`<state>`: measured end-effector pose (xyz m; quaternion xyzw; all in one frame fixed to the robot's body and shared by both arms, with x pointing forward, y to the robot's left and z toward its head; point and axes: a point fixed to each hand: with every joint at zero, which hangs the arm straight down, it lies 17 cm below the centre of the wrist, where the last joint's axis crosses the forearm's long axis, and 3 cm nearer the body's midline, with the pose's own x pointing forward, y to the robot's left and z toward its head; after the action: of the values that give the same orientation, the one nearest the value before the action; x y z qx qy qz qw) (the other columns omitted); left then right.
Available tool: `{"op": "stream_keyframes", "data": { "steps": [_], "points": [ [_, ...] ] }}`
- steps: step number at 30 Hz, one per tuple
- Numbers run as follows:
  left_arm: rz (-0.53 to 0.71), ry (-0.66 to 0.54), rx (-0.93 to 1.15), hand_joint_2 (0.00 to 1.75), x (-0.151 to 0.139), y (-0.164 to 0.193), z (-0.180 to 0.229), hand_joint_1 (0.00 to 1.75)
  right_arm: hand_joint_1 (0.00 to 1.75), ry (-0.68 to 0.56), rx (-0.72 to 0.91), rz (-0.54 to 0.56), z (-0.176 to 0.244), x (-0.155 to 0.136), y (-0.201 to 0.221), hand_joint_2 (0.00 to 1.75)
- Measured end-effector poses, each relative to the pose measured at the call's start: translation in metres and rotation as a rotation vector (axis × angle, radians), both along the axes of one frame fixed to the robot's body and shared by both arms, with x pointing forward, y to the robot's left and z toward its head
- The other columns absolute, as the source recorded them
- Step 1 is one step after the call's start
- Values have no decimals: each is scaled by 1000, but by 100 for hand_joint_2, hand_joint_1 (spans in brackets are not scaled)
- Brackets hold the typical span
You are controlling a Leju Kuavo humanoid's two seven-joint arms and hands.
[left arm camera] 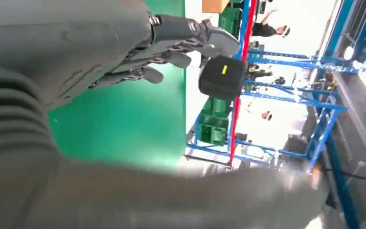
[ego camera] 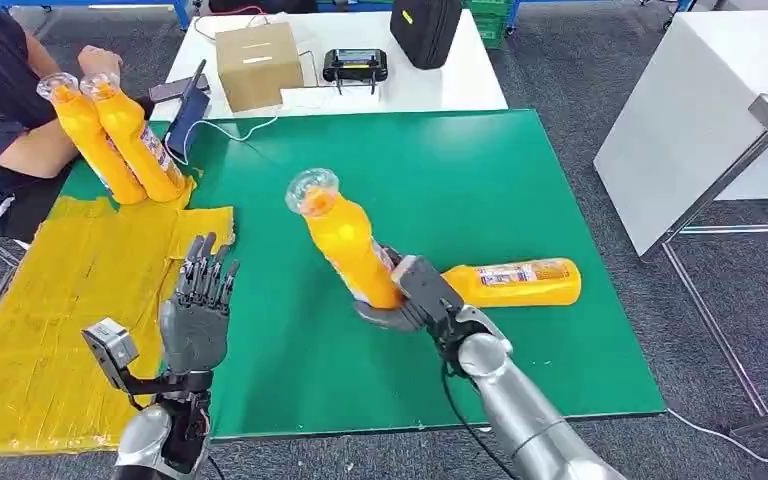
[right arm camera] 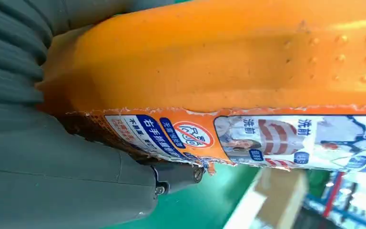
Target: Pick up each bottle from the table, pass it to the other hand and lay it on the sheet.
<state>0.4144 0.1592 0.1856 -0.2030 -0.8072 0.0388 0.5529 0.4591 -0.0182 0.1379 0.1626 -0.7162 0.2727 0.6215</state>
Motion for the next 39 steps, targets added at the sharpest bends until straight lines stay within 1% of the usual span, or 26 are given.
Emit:
{"op": "stream_keyframes", "data": {
  "steps": [3, 7, 13, 15, 20, 23, 26, 30, 34, 39],
  "points": [
    [-7, -14, -6, 175, -1, -5, 6, 0, 175, 0, 44, 12, 16, 2, 25, 175],
    [-7, -31, -20, 175, -2, -12, 16, 0, 175, -2, 56, -8, 31, 10, 49, 175],
    [17, -65, -16, 175, -1, -18, 30, 0, 175, 9, 44, -7, 37, 14, 76, 175],
    [27, -82, 0, 175, 1, -21, 36, 0, 175, 25, 41, 5, 35, 11, 89, 175],
    [92, -128, 76, 175, 4, -20, 42, 0, 175, 63, 22, 77, 27, -15, 128, 175],
    [117, -139, 95, 175, 4, -16, 44, 0, 175, 59, -15, 128, 21, -31, 145, 175],
    [150, -137, 108, 175, 6, -5, 41, 0, 175, 37, -74, 196, 12, -53, 164, 175],
    [172, -124, 116, 175, 5, 5, 34, 0, 175, 17, -117, 232, 6, -66, 173, 175],
    [188, -120, 119, 175, 6, 11, 32, 0, 175, 1, -143, 260, 3, -73, 179, 175],
    [223, -115, 129, 175, 0, 27, 21, 0, 175, -59, -234, 351, -7, -102, 195, 175]
  ]
}}
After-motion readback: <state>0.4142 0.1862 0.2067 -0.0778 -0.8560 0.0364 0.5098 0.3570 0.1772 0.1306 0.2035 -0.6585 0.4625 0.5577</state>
